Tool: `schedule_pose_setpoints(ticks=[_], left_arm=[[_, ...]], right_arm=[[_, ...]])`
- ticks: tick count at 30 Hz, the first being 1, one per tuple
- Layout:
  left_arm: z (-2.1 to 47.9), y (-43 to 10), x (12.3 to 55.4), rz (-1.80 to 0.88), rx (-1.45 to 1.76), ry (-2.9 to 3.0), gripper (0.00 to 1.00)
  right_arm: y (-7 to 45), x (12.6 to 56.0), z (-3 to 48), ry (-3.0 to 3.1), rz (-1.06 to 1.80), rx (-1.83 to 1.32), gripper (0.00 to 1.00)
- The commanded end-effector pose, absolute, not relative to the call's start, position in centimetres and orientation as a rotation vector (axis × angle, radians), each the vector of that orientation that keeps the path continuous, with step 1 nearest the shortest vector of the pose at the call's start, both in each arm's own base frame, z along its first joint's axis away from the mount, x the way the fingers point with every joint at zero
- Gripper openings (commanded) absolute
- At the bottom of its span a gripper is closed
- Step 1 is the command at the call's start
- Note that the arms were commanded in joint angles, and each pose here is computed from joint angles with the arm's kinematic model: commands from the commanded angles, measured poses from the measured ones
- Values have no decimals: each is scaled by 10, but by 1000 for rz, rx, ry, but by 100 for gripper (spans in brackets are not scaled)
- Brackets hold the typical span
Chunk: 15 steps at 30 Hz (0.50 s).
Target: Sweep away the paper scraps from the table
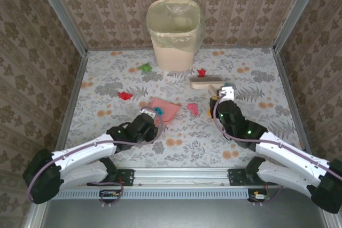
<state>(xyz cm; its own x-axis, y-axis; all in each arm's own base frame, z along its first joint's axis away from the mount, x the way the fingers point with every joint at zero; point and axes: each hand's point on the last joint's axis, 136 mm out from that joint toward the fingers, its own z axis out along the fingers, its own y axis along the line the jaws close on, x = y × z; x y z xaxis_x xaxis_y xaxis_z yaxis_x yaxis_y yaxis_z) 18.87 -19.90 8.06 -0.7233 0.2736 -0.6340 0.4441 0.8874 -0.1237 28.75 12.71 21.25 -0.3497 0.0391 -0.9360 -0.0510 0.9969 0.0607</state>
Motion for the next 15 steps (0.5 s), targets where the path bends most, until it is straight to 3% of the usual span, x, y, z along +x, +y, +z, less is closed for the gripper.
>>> schedule_pose_setpoints(ticks=[1,15], left_arm=[[92,-194,190,-326,513,2367,0],[170,-197,189,-413,449,2248,0]], right_arm=[[101,291,232,1782,130,200,0],[79,289,208,1763,126,316,0]])
